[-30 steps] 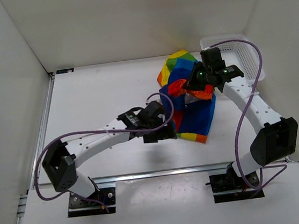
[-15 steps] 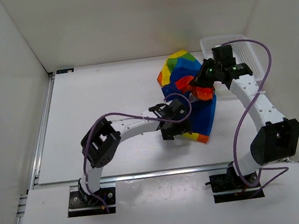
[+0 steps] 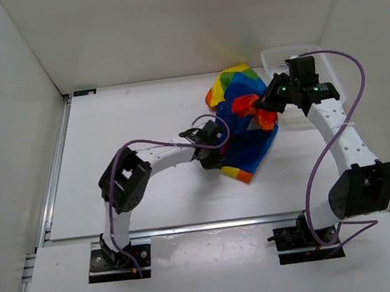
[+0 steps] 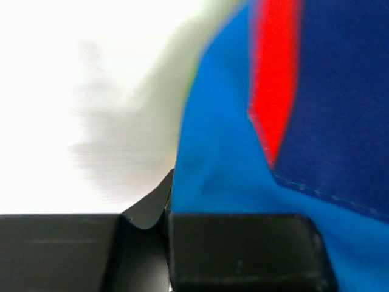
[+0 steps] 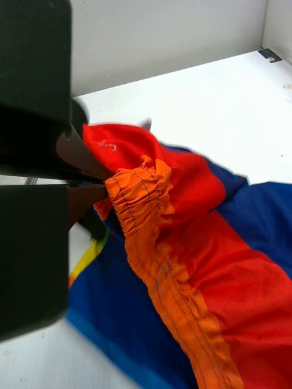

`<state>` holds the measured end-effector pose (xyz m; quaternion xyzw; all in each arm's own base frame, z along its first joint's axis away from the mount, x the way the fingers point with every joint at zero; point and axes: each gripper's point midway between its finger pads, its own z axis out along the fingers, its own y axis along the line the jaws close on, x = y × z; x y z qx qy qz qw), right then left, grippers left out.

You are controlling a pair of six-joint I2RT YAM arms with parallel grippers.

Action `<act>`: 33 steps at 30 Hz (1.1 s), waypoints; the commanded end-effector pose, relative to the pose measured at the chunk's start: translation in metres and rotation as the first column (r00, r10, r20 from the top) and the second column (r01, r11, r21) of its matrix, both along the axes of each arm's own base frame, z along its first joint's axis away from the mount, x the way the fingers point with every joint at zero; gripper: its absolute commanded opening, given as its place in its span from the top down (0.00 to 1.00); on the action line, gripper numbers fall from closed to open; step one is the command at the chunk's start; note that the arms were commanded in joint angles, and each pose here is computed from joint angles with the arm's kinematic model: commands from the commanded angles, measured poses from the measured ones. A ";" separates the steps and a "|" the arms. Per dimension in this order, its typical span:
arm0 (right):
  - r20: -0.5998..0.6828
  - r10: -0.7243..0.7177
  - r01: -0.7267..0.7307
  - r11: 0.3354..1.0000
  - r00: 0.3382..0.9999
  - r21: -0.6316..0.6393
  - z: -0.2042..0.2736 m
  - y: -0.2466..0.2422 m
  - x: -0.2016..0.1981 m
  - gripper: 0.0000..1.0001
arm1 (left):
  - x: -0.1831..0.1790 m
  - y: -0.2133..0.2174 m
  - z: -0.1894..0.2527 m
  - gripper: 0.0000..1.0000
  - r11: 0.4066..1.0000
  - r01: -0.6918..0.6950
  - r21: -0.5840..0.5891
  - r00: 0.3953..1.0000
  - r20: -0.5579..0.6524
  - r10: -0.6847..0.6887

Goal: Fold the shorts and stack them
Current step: Flatten the shorts out

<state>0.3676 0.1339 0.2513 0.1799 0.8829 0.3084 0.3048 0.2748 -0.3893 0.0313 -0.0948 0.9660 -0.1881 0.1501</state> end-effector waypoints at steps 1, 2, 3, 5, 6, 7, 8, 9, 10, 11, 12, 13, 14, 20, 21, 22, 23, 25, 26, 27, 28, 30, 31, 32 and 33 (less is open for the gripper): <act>0.059 0.035 -0.037 0.999 0.998 0.026 0.020 0.002 0.000 1.00 | 0.043 0.043 0.077 0.89 0.995 -0.085 -0.061 0.980 0.176 0.094; 0.088 0.040 -0.042 0.999 0.995 0.021 0.028 0.003 0.008 1.00 | 0.052 0.053 0.091 0.89 0.994 -0.084 -0.069 0.973 0.208 0.096; 0.105 0.053 -0.056 0.998 0.993 0.032 0.033 0.006 0.012 1.00 | 0.070 0.079 0.112 0.89 0.995 -0.088 -0.055 0.957 0.273 0.100; 0.156 0.093 -0.101 0.994 0.983 0.045 0.054 0.011 0.032 1.00 | 0.088 0.109 0.146 0.89 0.995 -0.091 -0.049 0.931 0.349 0.103; 0.185 0.120 -0.132 0.990 0.975 0.054 0.066 0.016 0.040 1.00 | 0.109 0.140 0.159 0.89 0.989 -0.144 -0.030 0.913 0.381 0.145; 0.184 0.150 -0.164 0.984 0.971 0.066 0.065 0.022 0.055 1.00 | 0.122 0.158 0.184 0.89 0.989 -0.145 0.013 0.893 0.433 0.125; 0.285 0.159 -0.187 0.980 0.945 0.073 0.111 0.022 0.065 1.00 | 0.131 0.174 0.207 0.89 0.987 -0.160 0.022 0.871 0.473 0.131; 0.306 0.174 -0.207 0.975 0.936 0.080 0.125 0.025 0.067 1.00 | 0.144 0.199 0.228 0.89 0.979 -0.201 0.034 0.850 0.503 0.157; 0.337 0.186 -0.226 0.970 0.923 0.084 0.137 0.028 0.075 1.00 | 0.155 0.213 0.279 0.89 0.973 -0.230 0.022 0.788 0.591 0.173; 0.388 0.190 -0.234 0.970 0.902 0.069 0.156 0.028 0.076 1.00 | 0.152 0.226 0.293 0.89 0.966 -0.255 0.045 0.782 0.598 0.179; 0.472 0.191 -0.241 0.969 0.861 0.048 0.191 0.028 0.072 1.00 | 0.153 0.234 0.311 0.89 0.961 -0.272 0.043 0.757 0.626 0.186; 0.505 0.195 -0.245 0.969 0.841 0.034 0.203 0.027 0.070 1.00 | 0.149 0.245 0.353 0.89 0.959 -0.282 0.013 0.695 0.692 0.195; 0.542 0.190 -0.234 0.972 0.818 0.013 0.218 0.024 0.064 1.00 | 0.145 0.250 0.371 0.89 0.958 -0.287 -0.001 0.665 0.720 0.200; 0.626 0.247 -0.175 0.969 0.740 -0.176 0.222 0.002 0.015 1.00 | 0.087 0.262 0.374 0.89 0.968 -0.251 -0.013 0.665 0.725 0.182; 0.609 0.268 -0.170 0.962 0.747 -0.215 0.200 -0.003 0.000 1.00 | 0.077 0.259 0.359 0.89 0.971 -0.238 -0.012 0.691 0.701 0.178; 0.597 0.277 -0.167 0.958 0.753 -0.234 0.186 -0.005 -0.008 1.00 | 0.055 0.256 0.321 0.87 0.972 -0.233 -0.003 0.746 0.640 0.181; 0.617 0.288 -0.163 0.954 0.732 -0.253 0.186 -0.008 -0.030 1.00 | 0.043 0.254 0.298 0.79 0.976 -0.217 -0.008 0.783 0.595 0.179; 0.523 0.316 -0.186 0.940 0.792 -0.286 0.127 -0.012 -0.042 0.99 | 0.005 0.257 0.221 0.29 0.976 -0.218 0.012 0.872 0.451 0.190; 0.508 0.308 -0.179 0.941 0.804 -0.289 0.118 -0.015 -0.055 0.84 | -0.009 0.257 0.199 0.10 0.978 -0.211 0.006 0.897 0.399 0.191; 0.406 0.324 -0.216 0.933 0.855 -0.289 0.077 -0.017 -0.066 0.74 | -0.019 0.259 0.183 0.01 0.977 -0.213 0.010 0.911 0.365 0.195; 0.347 0.331 -0.231 0.926 0.878 -0.300 0.056 -0.018 -0.071 0.64 | -0.032 0.265 0.166 0.01 0.975 -0.221 0.019 0.918 0.340 0.202; 0.210 0.343 -0.274 0.914 0.916 -0.299 0.017 -0.023 -0.091 0.44 | -0.039 0.278 0.162 0.01 0.964 -0.265 0.037 0.914 0.328 0.239; 0.158 0.330 -0.273 0.913 0.931 -0.304 0.004 -0.026 -0.093 0.39 | -0.037 0.285 0.172 0.01 0.955 -0.295 0.030 0.899 0.347 0.266; 0.117 0.297 -0.249 0.918 0.948 -0.310 -0.004 -0.032 -0.096 0.38 | -0.035 0.291 0.176 0.09 0.948 -0.315 0.038 0.891 0.355 0.282; 0.060 0.221 -0.190 0.925 0.973 -0.330 -0.013 -0.044 -0.100 0.38 | -0.038 0.292 0.179 0.16 0.948 -0.315 0.044 0.894 0.349 0.281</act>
